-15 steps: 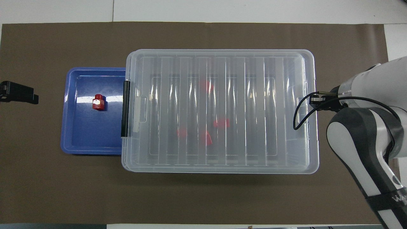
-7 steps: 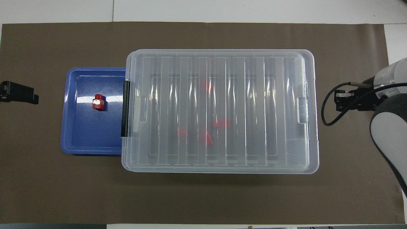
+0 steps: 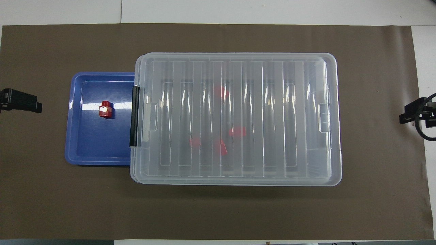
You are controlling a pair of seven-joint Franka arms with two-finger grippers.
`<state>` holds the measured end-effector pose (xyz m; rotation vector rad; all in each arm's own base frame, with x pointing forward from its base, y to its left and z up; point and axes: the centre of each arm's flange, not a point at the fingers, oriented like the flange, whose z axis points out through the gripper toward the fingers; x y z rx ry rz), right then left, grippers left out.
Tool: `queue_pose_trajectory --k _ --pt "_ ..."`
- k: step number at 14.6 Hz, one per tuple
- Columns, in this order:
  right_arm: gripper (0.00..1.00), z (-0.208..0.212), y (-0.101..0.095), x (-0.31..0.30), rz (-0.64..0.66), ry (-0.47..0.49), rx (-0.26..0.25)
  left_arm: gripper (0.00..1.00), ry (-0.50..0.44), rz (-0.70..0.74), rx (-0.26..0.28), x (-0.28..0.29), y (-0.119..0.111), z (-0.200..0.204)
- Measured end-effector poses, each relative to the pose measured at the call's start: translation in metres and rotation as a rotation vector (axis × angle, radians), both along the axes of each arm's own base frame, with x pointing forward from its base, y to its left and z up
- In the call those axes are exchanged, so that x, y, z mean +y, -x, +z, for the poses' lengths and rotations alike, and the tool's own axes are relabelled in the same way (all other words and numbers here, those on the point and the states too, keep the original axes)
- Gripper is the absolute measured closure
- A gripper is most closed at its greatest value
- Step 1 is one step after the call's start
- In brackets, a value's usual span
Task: Place red block in blue tray from box
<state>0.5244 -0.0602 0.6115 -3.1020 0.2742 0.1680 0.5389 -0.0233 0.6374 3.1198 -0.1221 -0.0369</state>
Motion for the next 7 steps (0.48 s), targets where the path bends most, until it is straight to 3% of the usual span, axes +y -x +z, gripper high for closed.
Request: queue_pose_trajectory --k 3,7 --pt "0.00 0.000 -0.002 -0.008 -0.008 0.012 -0.018 0.00 0.000 -0.003 0.002 0.000 0.000 -0.001" --pt "0.00 -0.002 -0.003 -0.018 -0.021 0.013 -0.025 0.00 -0.001 -0.004 0.006 0.000 0.001 -0.002"
